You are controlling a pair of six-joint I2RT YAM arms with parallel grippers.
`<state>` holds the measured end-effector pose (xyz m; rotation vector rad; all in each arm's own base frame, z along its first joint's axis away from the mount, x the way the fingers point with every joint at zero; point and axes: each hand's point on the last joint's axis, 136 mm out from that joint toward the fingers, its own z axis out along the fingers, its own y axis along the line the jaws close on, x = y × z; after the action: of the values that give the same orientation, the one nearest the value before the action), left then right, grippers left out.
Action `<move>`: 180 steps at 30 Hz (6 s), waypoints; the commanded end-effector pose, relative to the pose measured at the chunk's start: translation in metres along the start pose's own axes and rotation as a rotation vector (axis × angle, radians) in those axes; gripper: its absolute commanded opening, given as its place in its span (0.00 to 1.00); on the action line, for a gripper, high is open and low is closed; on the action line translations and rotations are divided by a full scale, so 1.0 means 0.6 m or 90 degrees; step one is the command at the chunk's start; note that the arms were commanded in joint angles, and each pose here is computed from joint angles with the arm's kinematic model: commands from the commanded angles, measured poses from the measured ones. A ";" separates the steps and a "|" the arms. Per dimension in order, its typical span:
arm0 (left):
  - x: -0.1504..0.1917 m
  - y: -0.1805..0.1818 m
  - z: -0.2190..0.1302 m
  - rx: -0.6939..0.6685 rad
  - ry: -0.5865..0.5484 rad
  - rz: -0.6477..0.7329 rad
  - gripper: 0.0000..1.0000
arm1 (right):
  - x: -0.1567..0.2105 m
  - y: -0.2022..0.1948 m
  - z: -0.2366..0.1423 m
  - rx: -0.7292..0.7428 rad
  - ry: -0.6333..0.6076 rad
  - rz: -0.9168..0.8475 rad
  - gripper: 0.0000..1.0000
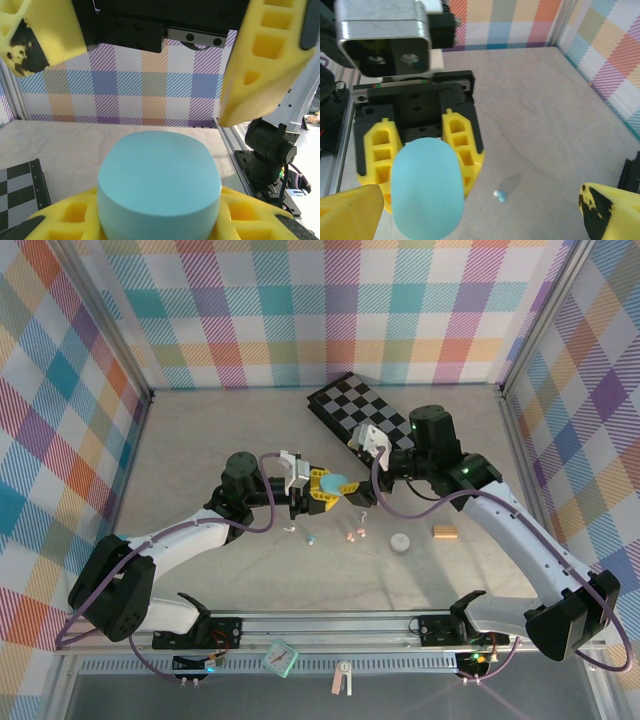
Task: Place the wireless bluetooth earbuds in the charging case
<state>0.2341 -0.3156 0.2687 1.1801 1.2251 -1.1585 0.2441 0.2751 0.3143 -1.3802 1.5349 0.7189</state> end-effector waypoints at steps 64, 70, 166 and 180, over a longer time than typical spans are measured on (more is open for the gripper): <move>-0.013 -0.023 -0.014 0.010 -0.020 0.027 0.36 | -0.036 -0.056 -0.003 0.104 -0.024 0.045 1.00; -0.007 -0.017 -0.014 0.005 -0.017 0.024 0.36 | -0.053 -0.036 -0.012 0.074 -0.050 0.029 0.99; -0.037 0.128 -0.196 -0.285 -0.047 0.079 0.36 | 0.363 0.141 0.317 -0.135 0.408 0.764 0.61; -0.037 0.123 -0.198 -0.284 -0.050 0.082 0.36 | 0.375 0.157 0.320 -0.141 0.416 0.783 0.46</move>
<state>0.3051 -0.1964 0.2782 0.8373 1.3160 -0.7928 0.2222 0.3689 0.0317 -0.6954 2.8854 1.2408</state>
